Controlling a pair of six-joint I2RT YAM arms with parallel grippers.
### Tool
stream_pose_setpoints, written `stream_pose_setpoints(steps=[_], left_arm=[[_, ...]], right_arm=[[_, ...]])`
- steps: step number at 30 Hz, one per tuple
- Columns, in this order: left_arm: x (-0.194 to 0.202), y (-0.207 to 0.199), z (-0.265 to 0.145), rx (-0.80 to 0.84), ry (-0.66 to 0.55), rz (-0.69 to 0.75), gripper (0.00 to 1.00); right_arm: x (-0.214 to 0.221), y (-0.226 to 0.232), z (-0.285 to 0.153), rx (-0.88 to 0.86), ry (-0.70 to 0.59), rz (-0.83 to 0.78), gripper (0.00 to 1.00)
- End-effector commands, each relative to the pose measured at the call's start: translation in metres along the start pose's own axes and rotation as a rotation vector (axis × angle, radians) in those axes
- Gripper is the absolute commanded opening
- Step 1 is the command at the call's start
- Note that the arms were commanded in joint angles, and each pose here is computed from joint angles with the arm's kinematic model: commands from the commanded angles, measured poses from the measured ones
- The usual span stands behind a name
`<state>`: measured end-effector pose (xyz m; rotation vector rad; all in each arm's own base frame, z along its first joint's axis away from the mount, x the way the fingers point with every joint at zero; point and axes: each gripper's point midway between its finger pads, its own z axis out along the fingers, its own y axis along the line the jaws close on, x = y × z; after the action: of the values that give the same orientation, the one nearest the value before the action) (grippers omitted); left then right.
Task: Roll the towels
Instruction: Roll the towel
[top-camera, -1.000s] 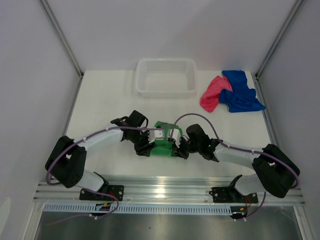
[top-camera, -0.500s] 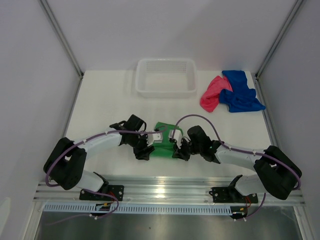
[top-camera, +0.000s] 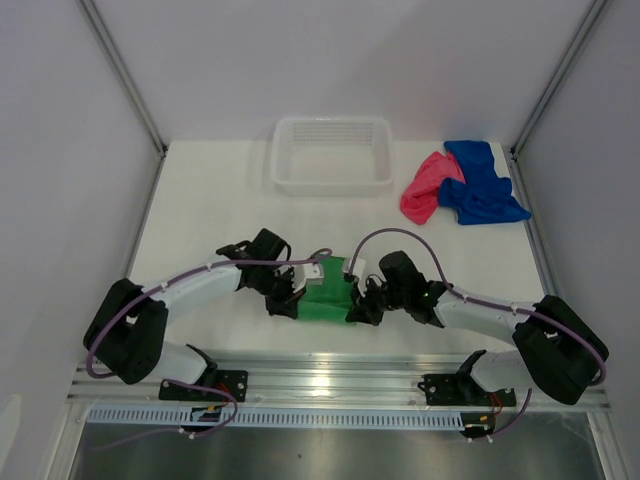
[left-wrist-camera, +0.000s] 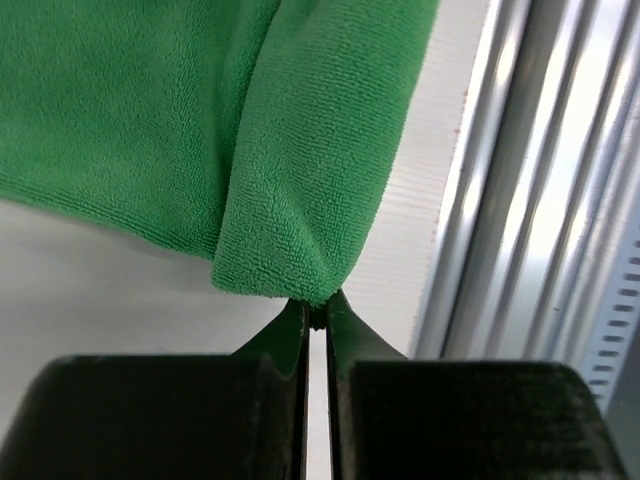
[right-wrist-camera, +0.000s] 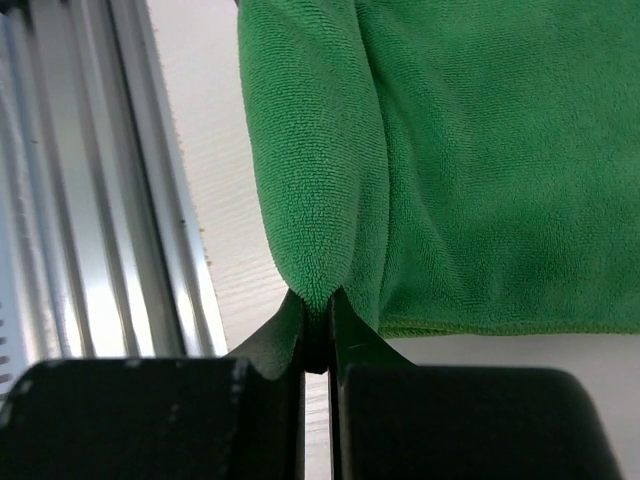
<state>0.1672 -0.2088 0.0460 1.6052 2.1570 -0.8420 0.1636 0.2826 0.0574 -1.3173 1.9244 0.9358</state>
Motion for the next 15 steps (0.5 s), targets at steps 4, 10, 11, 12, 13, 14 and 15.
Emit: stream_pose_setpoints(steps=[4,10,11,12,13,14,15], left_arm=[[-0.031,-0.021,-0.018,0.078,-0.092,0.044,0.06],[-0.023,-0.004,-0.022,-0.010,-0.041,0.090,0.44],[-0.021,-0.002,-0.023,-0.027,-0.033,0.103,0.48],[-0.020,0.000,-0.026,-0.040,-0.022,0.113,0.48],[-0.023,0.003,-0.029,-0.060,-0.022,0.140,0.49],[-0.023,0.006,-0.033,-0.089,-0.017,0.160,0.51],[-0.027,0.009,-0.037,-0.108,-0.021,0.177,0.52]], right_arm=[[-0.007,0.001,-0.012,-0.063,-0.045,0.162,0.00],[-0.006,0.000,-0.012,-0.066,-0.051,0.164,0.00],[-0.006,0.000,-0.012,-0.068,-0.051,0.164,0.00],[-0.006,0.000,-0.012,-0.072,-0.052,0.162,0.00],[-0.006,0.000,-0.012,-0.072,-0.051,0.161,0.00],[-0.006,0.000,-0.012,-0.073,-0.051,0.160,0.00],[-0.005,0.000,-0.012,-0.074,-0.050,0.161,0.00]])
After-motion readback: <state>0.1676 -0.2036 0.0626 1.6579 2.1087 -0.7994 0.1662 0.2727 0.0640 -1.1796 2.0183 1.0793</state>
